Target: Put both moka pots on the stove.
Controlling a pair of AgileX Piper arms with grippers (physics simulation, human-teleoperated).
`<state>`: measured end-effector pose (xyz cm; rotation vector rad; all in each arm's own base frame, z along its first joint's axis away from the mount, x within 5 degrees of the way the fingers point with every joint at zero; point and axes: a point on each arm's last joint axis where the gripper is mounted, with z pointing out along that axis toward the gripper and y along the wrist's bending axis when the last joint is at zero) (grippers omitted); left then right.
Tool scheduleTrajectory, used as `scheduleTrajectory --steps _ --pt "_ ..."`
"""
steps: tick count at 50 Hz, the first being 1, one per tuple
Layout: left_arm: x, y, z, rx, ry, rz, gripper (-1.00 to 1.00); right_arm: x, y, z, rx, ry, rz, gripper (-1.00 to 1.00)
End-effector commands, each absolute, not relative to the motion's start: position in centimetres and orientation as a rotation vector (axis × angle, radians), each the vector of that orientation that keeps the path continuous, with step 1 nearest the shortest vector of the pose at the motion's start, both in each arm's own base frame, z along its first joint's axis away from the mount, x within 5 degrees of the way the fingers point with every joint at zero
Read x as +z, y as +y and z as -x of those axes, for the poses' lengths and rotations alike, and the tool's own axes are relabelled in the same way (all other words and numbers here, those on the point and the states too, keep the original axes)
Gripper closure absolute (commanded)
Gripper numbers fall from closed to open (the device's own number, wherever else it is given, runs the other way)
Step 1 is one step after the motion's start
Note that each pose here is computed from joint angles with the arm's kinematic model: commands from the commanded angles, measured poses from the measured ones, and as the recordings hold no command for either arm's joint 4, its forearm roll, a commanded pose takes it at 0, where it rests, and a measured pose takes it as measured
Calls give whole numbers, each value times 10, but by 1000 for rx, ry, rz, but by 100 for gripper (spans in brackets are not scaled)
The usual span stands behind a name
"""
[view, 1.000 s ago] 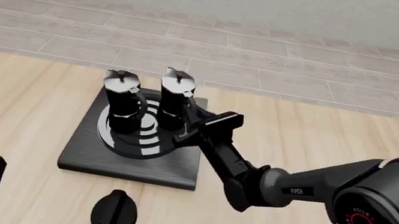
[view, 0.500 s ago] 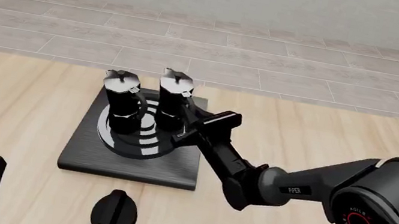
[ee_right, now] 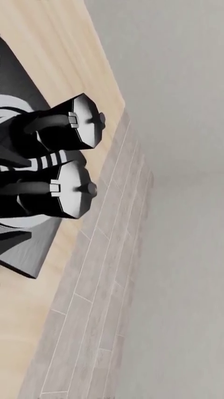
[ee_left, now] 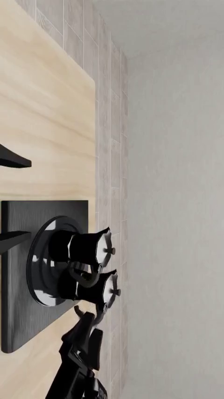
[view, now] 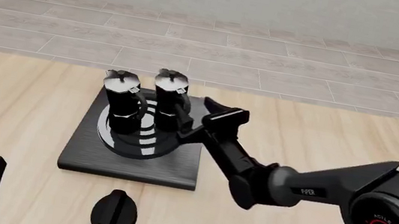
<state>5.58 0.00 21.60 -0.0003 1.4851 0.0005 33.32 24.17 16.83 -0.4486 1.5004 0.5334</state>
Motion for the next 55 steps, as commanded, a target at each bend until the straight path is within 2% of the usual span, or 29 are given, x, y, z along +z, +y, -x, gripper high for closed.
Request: scheduleTrajectory --steps 1,27,55 --pt "216 0 -56 1 1485 0 -100 176 230 -326 528 1515 434 -100" --pt "216 0 -56 0 1485 1 -100 204 207 -289 576 1532 403 -100" --pt "216 0 -56 0 1485 0 -100 239 175 -249 573 1472 385 -100"
